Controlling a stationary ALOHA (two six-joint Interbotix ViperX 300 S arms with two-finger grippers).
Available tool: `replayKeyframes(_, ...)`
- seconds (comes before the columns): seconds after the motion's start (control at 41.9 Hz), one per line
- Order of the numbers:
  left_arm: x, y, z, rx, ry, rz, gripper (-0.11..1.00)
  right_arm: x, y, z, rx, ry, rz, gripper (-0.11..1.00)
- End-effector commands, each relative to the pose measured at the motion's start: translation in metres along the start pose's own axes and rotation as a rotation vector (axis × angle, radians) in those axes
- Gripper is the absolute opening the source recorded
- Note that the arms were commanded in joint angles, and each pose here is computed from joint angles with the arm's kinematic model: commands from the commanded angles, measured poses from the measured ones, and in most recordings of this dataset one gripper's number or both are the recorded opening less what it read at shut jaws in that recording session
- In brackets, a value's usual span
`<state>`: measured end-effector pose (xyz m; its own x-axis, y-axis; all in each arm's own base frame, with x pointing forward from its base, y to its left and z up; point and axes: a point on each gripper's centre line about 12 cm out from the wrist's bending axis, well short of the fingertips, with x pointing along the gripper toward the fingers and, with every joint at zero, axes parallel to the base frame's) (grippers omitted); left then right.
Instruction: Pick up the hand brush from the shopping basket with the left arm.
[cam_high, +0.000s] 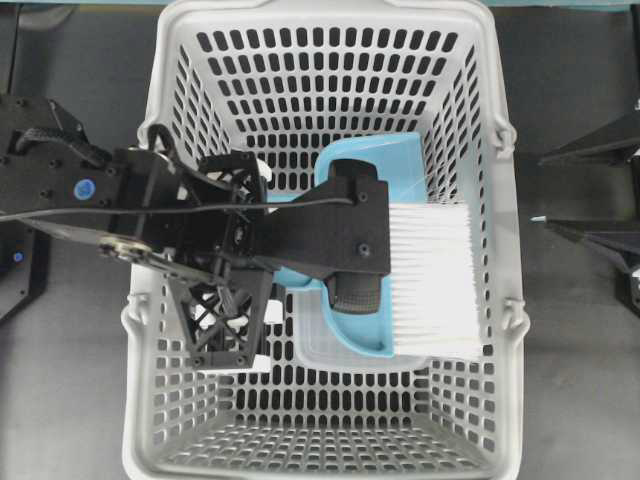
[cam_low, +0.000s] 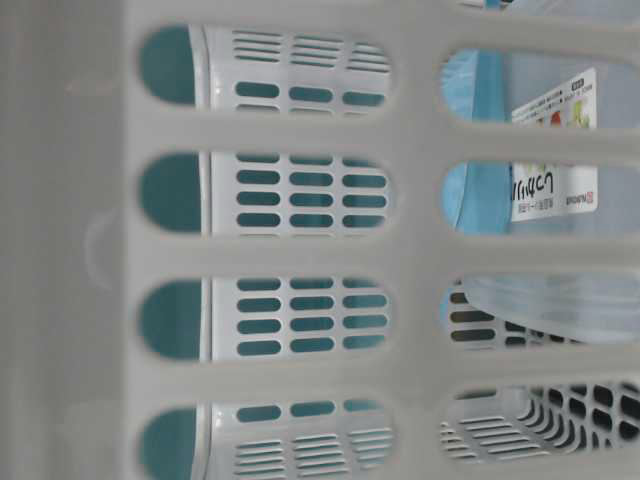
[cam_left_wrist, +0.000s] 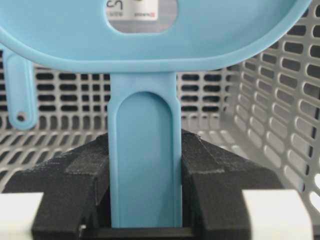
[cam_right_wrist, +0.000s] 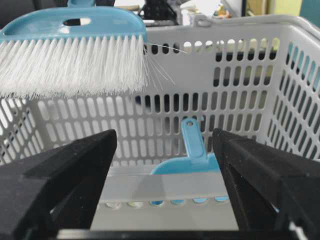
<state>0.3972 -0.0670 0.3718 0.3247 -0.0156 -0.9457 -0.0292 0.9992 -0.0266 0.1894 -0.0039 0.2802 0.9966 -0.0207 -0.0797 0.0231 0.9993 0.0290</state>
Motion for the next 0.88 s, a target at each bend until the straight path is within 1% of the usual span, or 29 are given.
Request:
replayKeyframes(0.0, -0.0122, -0.0006, 0.0014, 0.003, -0.037, -0.006, 0.23, 0.0009, -0.0003, 0.0027, 0.005, -0.009, -0.002, 0.74)
replayKeyframes(0.859, -0.0111, -0.0012, 0.0039, 0.003, -0.049, -0.008, 0.23, 0.0006, -0.0002, 0.0026, 0.005, -0.008, -0.002, 0.74)
